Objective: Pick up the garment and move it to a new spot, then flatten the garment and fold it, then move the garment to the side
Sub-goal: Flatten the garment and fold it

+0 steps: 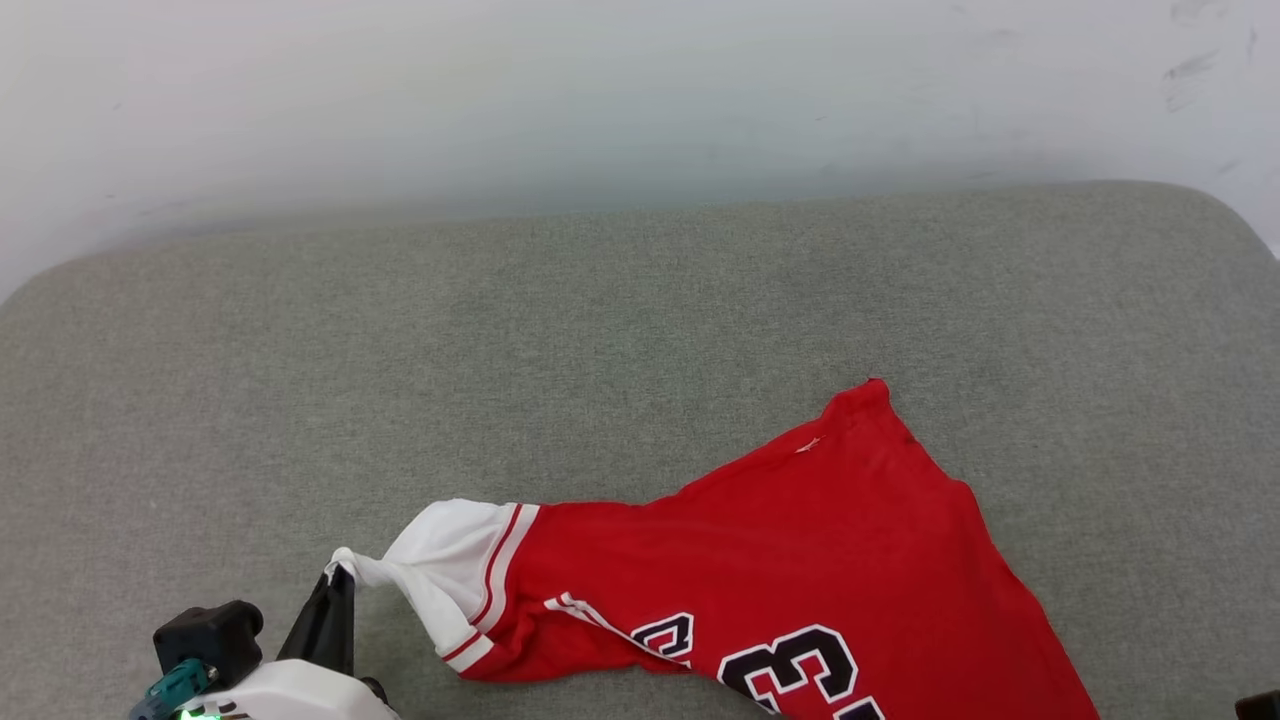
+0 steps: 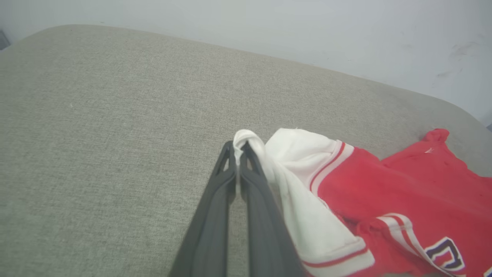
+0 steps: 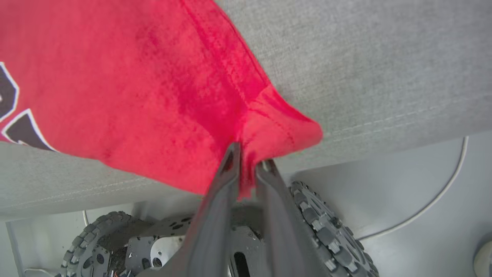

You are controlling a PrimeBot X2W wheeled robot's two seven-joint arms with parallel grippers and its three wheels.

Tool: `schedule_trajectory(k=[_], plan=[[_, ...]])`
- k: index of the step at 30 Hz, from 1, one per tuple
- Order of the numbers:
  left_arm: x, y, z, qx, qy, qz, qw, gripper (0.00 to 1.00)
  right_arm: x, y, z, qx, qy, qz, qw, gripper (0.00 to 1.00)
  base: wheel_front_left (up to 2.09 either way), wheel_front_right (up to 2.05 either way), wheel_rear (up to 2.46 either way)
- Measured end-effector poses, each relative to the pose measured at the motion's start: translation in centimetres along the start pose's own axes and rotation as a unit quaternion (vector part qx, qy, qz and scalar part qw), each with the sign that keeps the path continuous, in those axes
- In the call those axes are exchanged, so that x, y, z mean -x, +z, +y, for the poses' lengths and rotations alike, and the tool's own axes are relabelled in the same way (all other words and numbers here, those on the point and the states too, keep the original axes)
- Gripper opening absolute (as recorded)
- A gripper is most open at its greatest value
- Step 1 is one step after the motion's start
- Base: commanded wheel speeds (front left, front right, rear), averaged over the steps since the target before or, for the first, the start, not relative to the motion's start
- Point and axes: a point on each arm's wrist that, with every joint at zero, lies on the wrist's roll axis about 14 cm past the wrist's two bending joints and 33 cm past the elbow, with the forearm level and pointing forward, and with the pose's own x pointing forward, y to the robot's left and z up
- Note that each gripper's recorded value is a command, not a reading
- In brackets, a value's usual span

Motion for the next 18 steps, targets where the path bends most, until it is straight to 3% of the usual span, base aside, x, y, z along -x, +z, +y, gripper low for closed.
schedule_trajectory(k=[4, 10, 13, 18], plan=[[-0.1, 0.1, -0.2, -0.001, -0.003, 0.0, 1.0, 0.0, 0.0, 2.1, 0.3, -0.011, 0.008, -0.088, 0.996, 1.0, 0.0, 0.0, 0.0], [-0.2, 0.0, -0.5, -0.002, -0.007, 0.004, 1.0, 0.0, 0.8, 8.8, 1.4, -0.003, 0.018, -0.262, 0.965, 1.0, 0.0, 0.0, 0.0], [-0.3, 0.1, -0.5, -0.004, -0.007, 0.002, 1.0, 0.0, 0.6, 10.6, 2.5, 0.006, 0.028, -0.305, 0.952, 1.0, 0.0, 0.0, 0.0], [-0.8, 0.2, -0.6, -0.002, -0.009, 0.0, 1.0, 0.0, -0.8, 14.4, 4.5, 0.031, 0.049, -0.333, 0.941, 1.0, 0.0, 0.0, 0.0]])
